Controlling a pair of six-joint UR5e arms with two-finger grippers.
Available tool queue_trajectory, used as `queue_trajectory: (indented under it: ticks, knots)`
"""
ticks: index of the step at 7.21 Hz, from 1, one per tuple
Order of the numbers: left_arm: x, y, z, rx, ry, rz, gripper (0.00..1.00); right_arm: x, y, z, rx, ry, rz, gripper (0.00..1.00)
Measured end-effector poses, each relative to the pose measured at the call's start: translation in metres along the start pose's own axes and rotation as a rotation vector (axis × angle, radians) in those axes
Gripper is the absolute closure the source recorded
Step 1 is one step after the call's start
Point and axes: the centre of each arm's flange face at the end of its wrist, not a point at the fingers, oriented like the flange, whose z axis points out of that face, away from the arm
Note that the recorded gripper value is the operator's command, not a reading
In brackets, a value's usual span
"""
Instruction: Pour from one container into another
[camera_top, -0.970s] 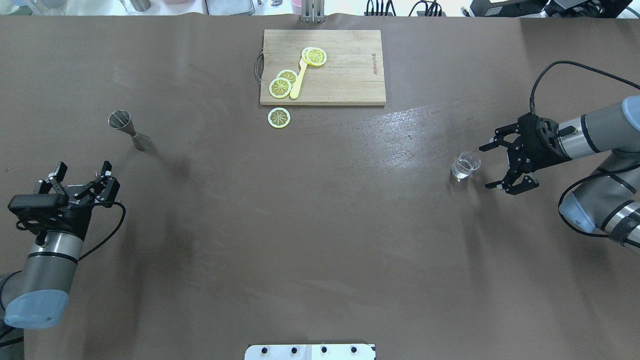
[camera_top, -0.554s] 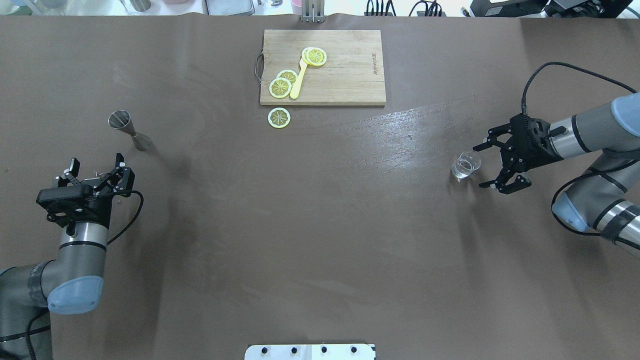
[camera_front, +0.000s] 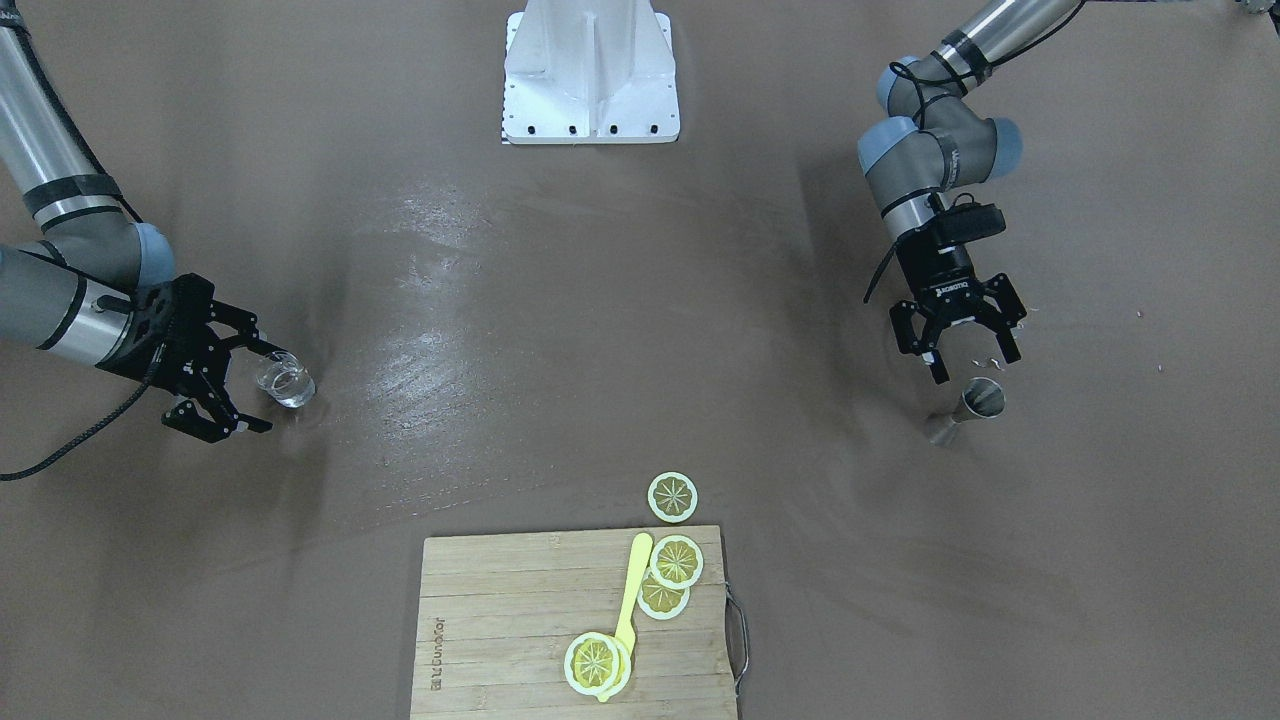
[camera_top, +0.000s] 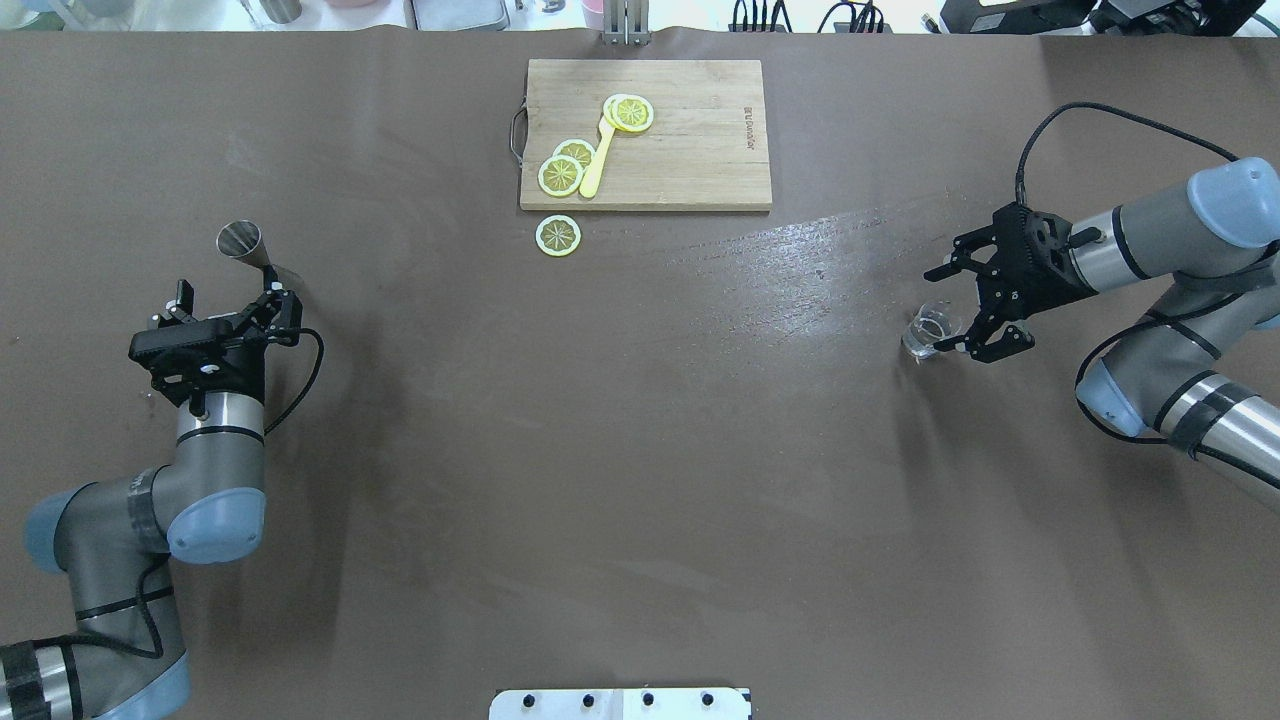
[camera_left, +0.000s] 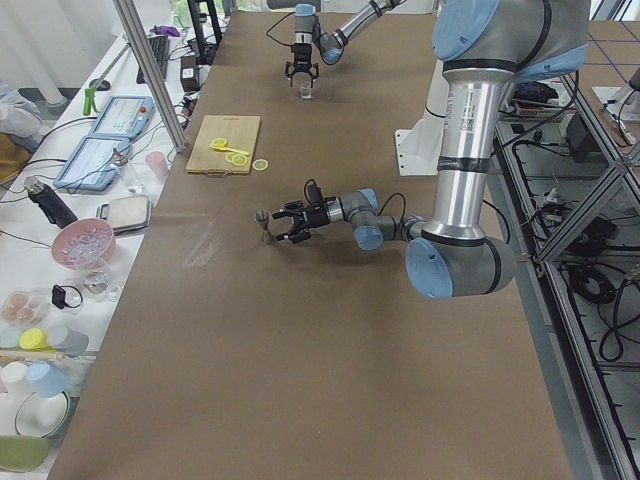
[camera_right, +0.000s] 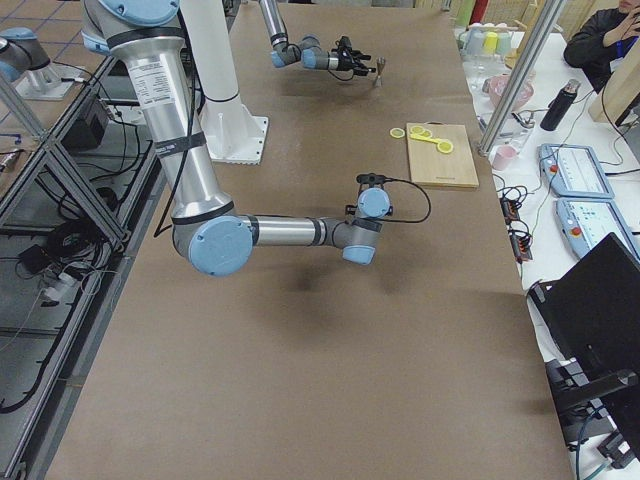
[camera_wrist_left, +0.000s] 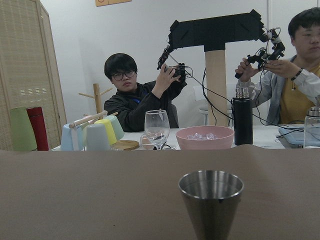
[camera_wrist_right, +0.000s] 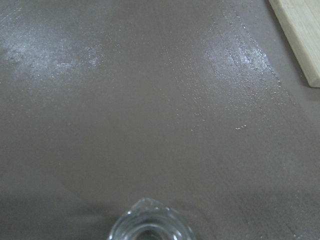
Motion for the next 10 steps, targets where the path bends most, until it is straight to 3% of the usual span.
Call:
queue_trajectory:
  ticks: [2, 4, 7, 10]
  knots:
    - [0.016, 0.005, 0.018, 0.002, -0.018, -0.004, 0.06, -0.002, 0.001, 0.004, -0.002, -0.008, 0.003, 0.09]
    - [0.023, 0.006, 0.026, -0.005, -0.027, -0.006, 0.17, -0.005, 0.004, 0.006, -0.006, -0.014, 0.007, 0.15]
    - [0.027, 0.011, 0.029, -0.032, -0.029, -0.003, 0.31, -0.006, 0.003, 0.009, -0.006, -0.02, 0.011, 0.16]
    - [0.028, 0.014, 0.03, -0.051, -0.028, -0.002, 0.94, -0.012, 0.007, 0.013, -0.008, -0.039, 0.018, 0.28]
